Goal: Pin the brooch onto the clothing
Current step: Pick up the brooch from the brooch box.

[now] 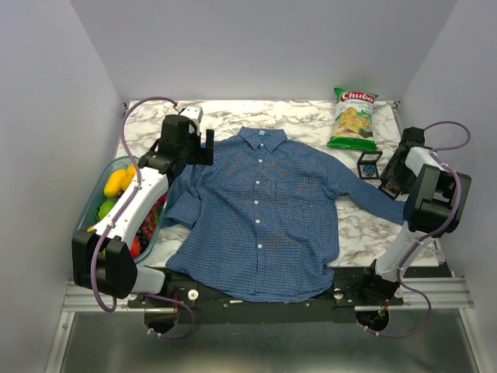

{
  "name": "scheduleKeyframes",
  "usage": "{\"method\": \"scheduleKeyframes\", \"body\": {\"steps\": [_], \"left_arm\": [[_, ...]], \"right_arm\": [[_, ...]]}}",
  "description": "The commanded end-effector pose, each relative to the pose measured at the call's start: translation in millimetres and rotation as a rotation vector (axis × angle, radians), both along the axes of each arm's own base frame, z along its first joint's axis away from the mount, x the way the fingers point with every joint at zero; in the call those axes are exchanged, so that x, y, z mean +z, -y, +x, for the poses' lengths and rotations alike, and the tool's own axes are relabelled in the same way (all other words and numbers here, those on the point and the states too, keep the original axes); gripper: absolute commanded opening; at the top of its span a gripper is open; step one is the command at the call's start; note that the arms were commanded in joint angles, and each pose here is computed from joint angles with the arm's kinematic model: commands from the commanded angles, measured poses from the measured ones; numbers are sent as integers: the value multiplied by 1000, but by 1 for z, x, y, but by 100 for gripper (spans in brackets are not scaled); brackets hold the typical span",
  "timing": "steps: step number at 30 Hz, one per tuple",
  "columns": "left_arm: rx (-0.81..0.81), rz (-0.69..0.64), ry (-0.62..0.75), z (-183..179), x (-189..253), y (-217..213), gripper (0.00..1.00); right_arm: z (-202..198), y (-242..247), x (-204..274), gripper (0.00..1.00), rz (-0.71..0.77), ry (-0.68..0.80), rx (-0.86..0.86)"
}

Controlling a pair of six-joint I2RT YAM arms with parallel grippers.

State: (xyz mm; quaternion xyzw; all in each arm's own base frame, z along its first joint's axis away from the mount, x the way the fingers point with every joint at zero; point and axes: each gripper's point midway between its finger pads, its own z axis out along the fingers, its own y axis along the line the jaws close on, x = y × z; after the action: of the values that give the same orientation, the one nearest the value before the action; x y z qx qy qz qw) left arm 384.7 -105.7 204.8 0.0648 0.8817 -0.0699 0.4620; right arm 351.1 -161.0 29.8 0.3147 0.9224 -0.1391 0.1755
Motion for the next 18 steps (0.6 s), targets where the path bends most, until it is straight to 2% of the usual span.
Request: {"method": "scheduleKeyframes", "body": {"steps": [1,4,7,8,11,18], "left_arm": [[-1,-14,31,5,15,-1,99],[4,-14,32,5,15,-2,99],[7,-14,32,6,15,-4,99],[8,-14,33,6,16,-4,99],[10,-17,31,6,15,-5,99],[10,-24,26,7,14,-5,99]], "right_arm": [[-5,9,-12,68,-38,-34,-13],[-4,11,-16,66,-42,-43,-14],[-3,13,-19,56,-46,-49,-16],[-2,12,-19,49,-42,-49,-15],[0,13,-17,41,-42,-42,-11],[1,8,-10,31,-29,-12,6]]}}
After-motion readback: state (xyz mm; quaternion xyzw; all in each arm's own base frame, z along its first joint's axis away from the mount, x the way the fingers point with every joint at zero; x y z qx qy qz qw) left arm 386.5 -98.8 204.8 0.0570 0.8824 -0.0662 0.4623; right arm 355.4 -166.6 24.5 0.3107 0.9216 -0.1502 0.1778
